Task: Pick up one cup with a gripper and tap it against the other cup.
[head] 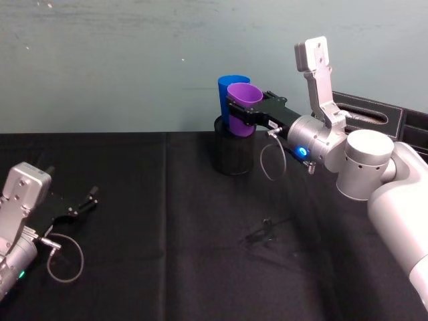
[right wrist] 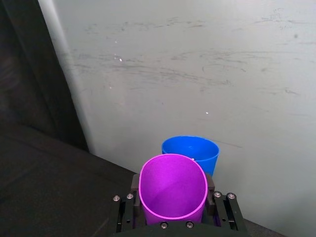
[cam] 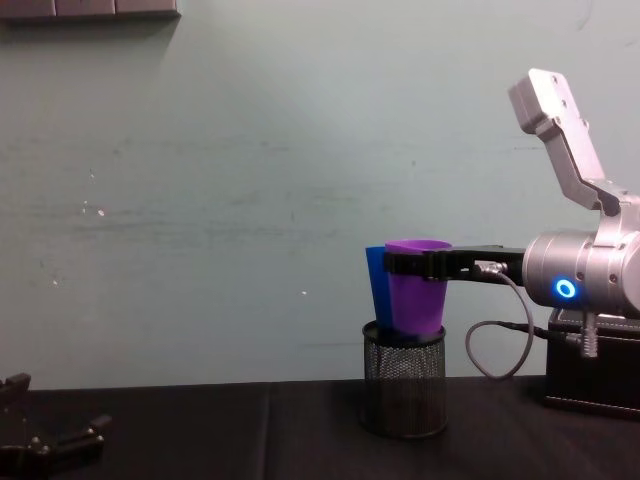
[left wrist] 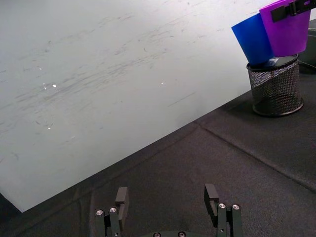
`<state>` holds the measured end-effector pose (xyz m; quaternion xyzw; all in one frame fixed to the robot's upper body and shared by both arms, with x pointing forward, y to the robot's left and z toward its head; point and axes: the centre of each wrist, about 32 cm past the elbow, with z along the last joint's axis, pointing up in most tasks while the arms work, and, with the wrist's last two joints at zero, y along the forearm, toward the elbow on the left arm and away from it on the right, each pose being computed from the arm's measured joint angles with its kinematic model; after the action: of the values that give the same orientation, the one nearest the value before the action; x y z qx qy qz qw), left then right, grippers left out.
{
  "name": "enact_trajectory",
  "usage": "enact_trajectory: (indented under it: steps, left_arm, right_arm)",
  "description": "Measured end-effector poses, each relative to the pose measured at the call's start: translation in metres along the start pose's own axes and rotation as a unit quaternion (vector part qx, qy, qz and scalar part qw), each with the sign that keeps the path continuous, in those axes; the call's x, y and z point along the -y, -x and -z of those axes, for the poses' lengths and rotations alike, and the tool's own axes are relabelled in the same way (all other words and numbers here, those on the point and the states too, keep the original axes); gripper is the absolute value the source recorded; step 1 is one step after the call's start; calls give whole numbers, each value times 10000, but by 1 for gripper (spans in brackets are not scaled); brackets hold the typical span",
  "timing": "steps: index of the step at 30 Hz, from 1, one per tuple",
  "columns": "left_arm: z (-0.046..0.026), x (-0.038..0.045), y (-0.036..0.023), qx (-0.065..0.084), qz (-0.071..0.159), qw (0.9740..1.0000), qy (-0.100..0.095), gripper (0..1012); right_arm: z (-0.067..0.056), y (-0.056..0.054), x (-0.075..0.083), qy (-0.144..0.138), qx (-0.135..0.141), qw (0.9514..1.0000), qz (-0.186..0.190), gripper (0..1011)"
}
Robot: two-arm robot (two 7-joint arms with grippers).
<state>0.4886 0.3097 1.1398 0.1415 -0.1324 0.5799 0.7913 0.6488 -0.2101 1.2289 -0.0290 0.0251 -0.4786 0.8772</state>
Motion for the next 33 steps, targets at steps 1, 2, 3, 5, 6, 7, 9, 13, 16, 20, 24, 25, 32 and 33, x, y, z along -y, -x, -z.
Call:
enact_trajectory:
  steps: [1,2,3,5,6,7,9,13,16,20,24,25,32,33]
  left_arm:
    - [0,0,0,0,0,10000,0,1000]
    - [0,0,0,0,0,10000,0,1000]
    - [0,0,0,1,0,10000,0,1000]
    - [0,0,0,0,0,10000,0,1000]
    - [0,0,0,0,0,10000,1,1000]
    - [0,0,0,0,0,10000,0,1000]
    - [0,0,0,0,0,10000,0,1000]
    - [0,0,0,0,0,10000,0,1000]
    - [0,0,0,0,0,10000,0,1000]
    - [0,0,0,0,0,10000,0,1000]
    - [0,0,0,0,0,10000,0,1000]
    - [0,0,0,1,0,10000,0,1000]
    - [0,0,0,0,0,10000,0,1000]
    - [0,0,0,0,0,10000,0,1000]
  right_arm:
    - [0,0,0,0,0,10000,0,716]
    - [0,0,0,0,0,10000,0,715]
    - [0,0,0,0,0,10000,0,715]
    - [0,0,0,0,0,10000,0,715]
    - [0,0,0,0,0,10000,0,715]
    - [0,0,0,0,0,10000,0,715]
    - [0,0,0,0,0,10000,0,715]
    - [0,0,0,0,0,10000,0,715]
    - [0,0,0,0,0,10000,0,715]
    - [0,0,0,0,0,10000,0,715]
    - [0,0,0,0,0,10000,0,715]
    - [0,0,0,0,0,10000,0,715]
    - [-21,13,24,-78,44,9999,-92,715]
    - [-24,15,32,-89,51,9999,-104,715]
